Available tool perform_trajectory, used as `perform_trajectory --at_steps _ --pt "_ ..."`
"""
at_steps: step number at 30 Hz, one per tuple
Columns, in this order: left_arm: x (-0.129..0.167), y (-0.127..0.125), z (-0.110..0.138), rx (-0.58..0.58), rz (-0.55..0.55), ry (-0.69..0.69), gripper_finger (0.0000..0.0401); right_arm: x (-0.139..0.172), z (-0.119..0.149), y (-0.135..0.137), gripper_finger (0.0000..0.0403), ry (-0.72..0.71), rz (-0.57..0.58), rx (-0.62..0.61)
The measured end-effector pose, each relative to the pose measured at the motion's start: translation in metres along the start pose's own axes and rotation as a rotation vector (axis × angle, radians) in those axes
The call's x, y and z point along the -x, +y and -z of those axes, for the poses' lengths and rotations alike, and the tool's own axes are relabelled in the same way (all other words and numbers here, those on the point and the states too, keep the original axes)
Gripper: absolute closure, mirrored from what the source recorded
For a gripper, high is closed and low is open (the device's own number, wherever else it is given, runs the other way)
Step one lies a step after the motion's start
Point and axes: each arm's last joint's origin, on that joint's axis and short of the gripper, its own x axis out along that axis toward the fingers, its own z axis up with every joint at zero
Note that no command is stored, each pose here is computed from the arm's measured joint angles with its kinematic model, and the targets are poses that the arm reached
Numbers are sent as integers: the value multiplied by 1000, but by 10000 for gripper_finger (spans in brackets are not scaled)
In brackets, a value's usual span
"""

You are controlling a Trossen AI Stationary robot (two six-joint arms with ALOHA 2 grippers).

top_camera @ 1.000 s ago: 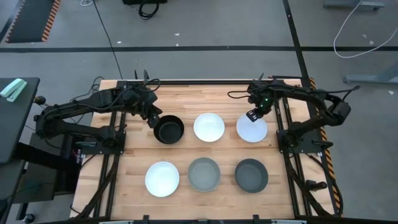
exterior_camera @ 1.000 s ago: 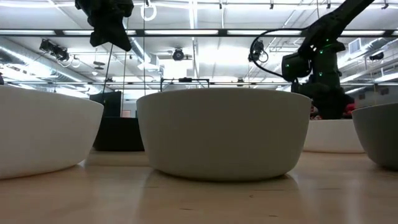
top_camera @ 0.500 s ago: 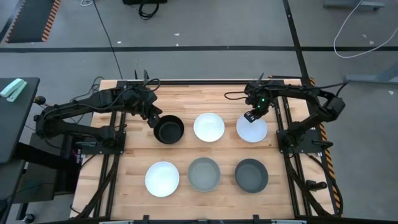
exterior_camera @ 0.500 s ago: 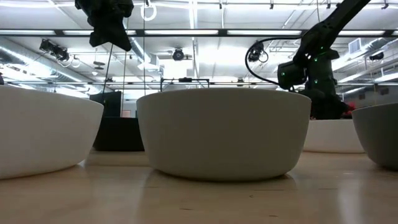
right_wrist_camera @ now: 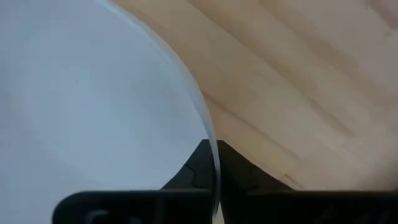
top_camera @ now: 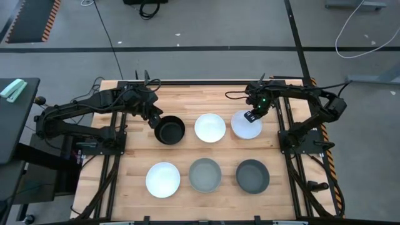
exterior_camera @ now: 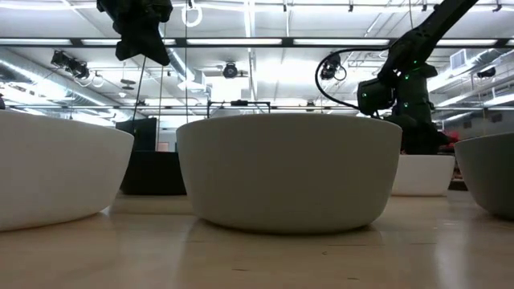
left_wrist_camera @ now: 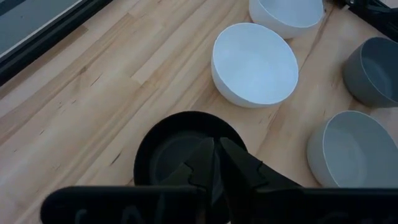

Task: Nest bowls inside each other
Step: Stack the top right white bowl on top of the top white bowl

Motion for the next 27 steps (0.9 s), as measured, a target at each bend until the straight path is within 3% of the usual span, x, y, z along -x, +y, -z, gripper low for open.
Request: perform_trajectory --at_steps 11,20,27 --pt "0 0 0 -10 -9 -3 376 60 -17 21 400 -146 -24 57" --pt "0 7 -3 15 -49 -17 372 120 -27 77 400 -262 -79 192" --pt "0 19 -6 61 -90 -30 382 121 -41 125 401 -187 -69 293"
